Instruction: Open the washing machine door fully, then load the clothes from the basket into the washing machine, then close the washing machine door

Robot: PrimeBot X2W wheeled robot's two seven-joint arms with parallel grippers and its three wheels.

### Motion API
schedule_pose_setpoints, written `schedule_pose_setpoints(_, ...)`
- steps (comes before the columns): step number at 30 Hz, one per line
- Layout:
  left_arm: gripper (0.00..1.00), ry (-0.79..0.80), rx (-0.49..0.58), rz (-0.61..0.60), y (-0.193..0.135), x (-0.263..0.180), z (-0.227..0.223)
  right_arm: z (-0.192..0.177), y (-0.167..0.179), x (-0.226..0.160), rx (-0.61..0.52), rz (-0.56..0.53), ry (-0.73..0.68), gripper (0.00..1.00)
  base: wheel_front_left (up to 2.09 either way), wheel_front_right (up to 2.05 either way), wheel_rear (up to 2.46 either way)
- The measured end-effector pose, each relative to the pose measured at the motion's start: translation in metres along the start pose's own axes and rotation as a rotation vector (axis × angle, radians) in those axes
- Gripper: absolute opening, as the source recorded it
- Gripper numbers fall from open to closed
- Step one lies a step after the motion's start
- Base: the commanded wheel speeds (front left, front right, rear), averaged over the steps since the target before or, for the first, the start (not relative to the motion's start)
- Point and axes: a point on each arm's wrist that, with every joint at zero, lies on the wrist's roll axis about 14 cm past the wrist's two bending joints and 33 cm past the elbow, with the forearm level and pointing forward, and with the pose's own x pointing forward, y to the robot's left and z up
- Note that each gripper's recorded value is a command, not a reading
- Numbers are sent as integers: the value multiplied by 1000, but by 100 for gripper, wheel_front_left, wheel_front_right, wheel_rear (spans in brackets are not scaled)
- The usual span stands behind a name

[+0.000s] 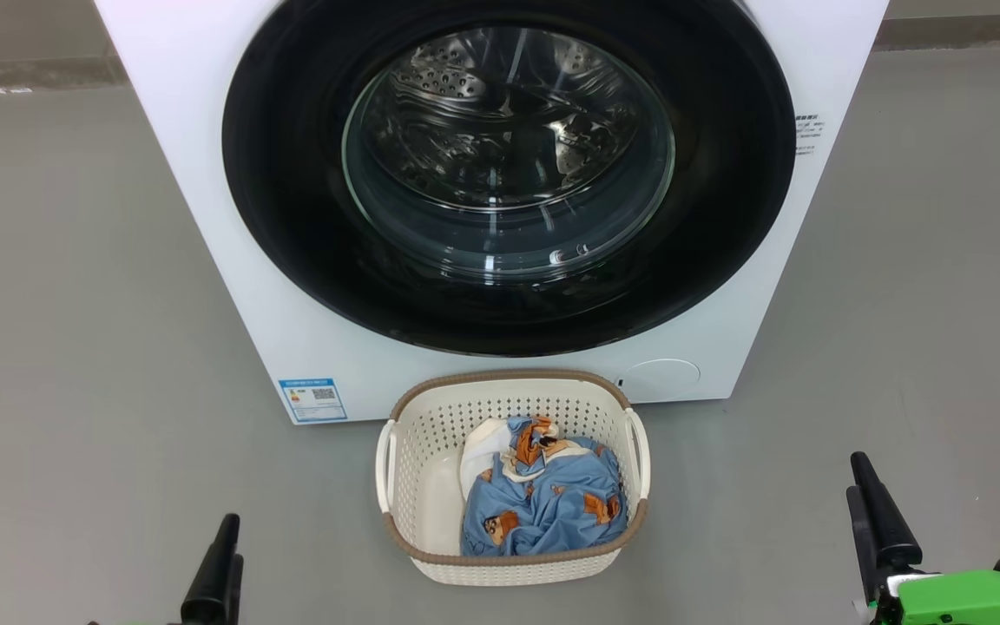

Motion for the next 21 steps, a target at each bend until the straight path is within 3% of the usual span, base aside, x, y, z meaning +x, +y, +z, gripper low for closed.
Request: schedule_pose_setpoints(21,100,5,390,-15,-4,1,-4,-5,14,1,-463,54,33,100,0,0,0)
